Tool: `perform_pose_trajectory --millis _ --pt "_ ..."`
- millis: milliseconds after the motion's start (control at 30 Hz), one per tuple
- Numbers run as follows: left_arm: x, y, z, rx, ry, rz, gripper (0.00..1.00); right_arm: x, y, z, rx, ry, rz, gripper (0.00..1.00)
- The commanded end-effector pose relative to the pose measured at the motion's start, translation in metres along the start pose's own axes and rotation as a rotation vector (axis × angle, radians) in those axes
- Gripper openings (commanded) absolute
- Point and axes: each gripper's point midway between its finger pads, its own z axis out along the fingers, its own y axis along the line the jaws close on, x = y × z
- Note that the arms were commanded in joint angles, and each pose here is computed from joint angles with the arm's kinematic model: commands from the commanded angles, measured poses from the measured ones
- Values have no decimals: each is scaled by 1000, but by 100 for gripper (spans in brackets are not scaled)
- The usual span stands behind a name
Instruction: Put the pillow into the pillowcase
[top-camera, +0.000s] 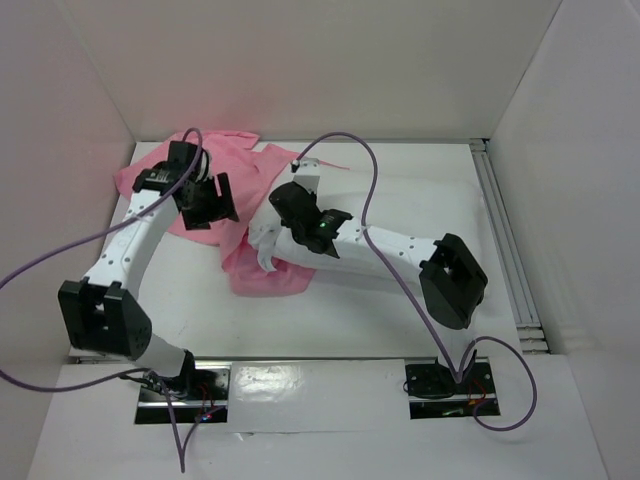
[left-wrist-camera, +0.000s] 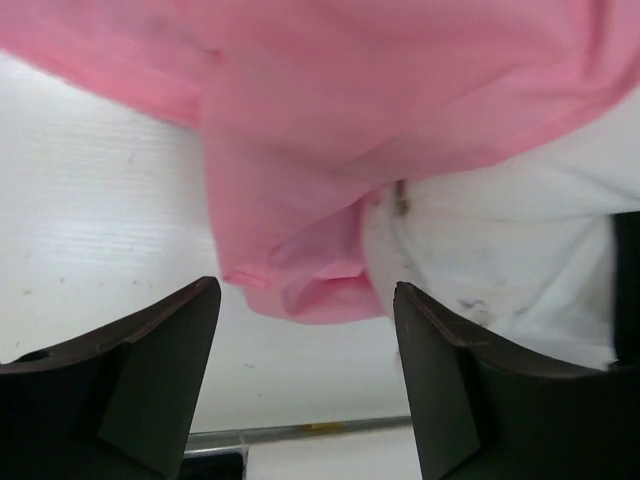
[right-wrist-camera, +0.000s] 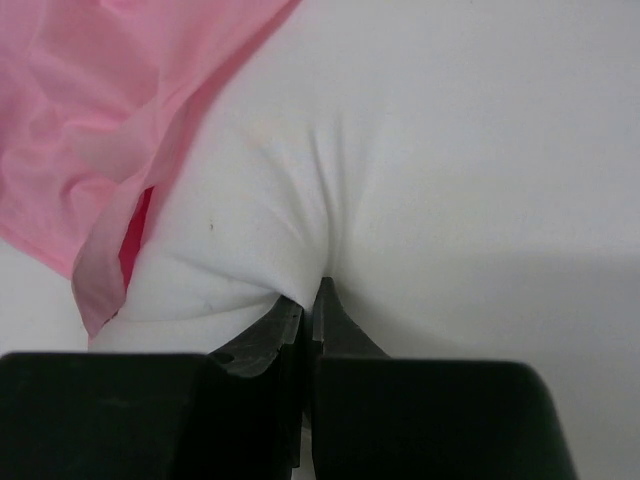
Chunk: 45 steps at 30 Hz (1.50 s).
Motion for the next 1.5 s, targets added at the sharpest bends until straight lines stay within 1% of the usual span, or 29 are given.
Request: perform_pose_trajectory --millis 0,33,67,100,133,200,233,333,367,500,567,667,700,733,767,833,867,933,1067,1133,1167,1233,1267,1300,1333,1367,1400,1433,1467 --pt "-5 28 -9 -105 -156 -60 83 -11 -6 7 35 -31 13 0" --pt "3 31 -5 -108 -149 -74 84 -11 -6 7 35 -31 13 0" --pt "22 40 9 -127 -108 -75 84 -11 -6 7 35 -31 13 0" --pt "29 42 16 -120 -90 -76 86 -12 -9 9 34 -27 6 0" --pt "30 39 20 -107 -105 -78 86 -16 -7 8 30 -33 11 0" --pt "48 38 37 -101 -58 -71 86 -16 -7 8 30 -33 11 0" --pt "52 35 46 -96 -49 -74 86 -19 -8 11 27 -36 20 0" --pt "57 29 54 -105 -41 -52 86 -20 -8 10 27 -35 10 0" --pt "57 31 61 -121 -35 -61 87 -24 -7 8 24 -41 16 0" --pt "58 41 79 -179 -23 -84 87 -28 -7 5 20 -47 21 0" --pt "60 45 86 -195 -4 -112 84 -28 -7 5 20 -47 21 0" --pt "59 52 93 -215 10 -158 63 -28 -7 5 20 -47 12 0" --pt "58 51 91 -216 12 -158 54 -28 -7 5 20 -47 12 0" --pt "56 50 88 -209 0 -159 29 -28 -7 5 20 -47 12 0" --pt "53 48 83 -206 -7 -159 18 -28 -7 5 20 -47 12 0" --pt "51 47 75 -200 -15 -147 2 -30 -5 4 13 -41 11 0" --pt "47 45 70 -195 -25 -134 0 -29 -4 4 5 -37 2 0" --pt "47 38 55 -161 -24 -120 0 -33 -3 3 1 -43 7 0" --pt "46 9 23 -42 -35 -48 0 -41 12 -1 -27 -60 -15 0" --pt "50 -6 8 13 -45 -13 0 -32 14 7 -15 -39 -43 0" --pt "55 -18 3 61 -33 6 0 -42 21 8 -21 -51 -33 0" --pt "61 -27 -5 98 -29 25 0 -30 24 21 -6 -25 -67 0" --pt "58 -33 -15 132 -50 29 0 -37 30 22 -12 -35 -58 0" --pt "60 -39 -19 154 -50 30 0 -26 30 31 1 -13 -77 0" --pt "61 -45 -22 177 -47 41 0 -24 32 34 4 -9 -81 0" --pt "60 -51 -30 209 -54 45 0 -34 39 35 -5 -23 -78 0" --pt "64 -51 -33 216 -46 54 0 -34 42 38 -5 -24 -78 0" --pt "64 -52 -34 224 -41 55 0 -24 44 48 4 -8 -92 0" --pt "65 -54 -38 240 -48 57 0 -32 50 48 1 -14 -87 0"
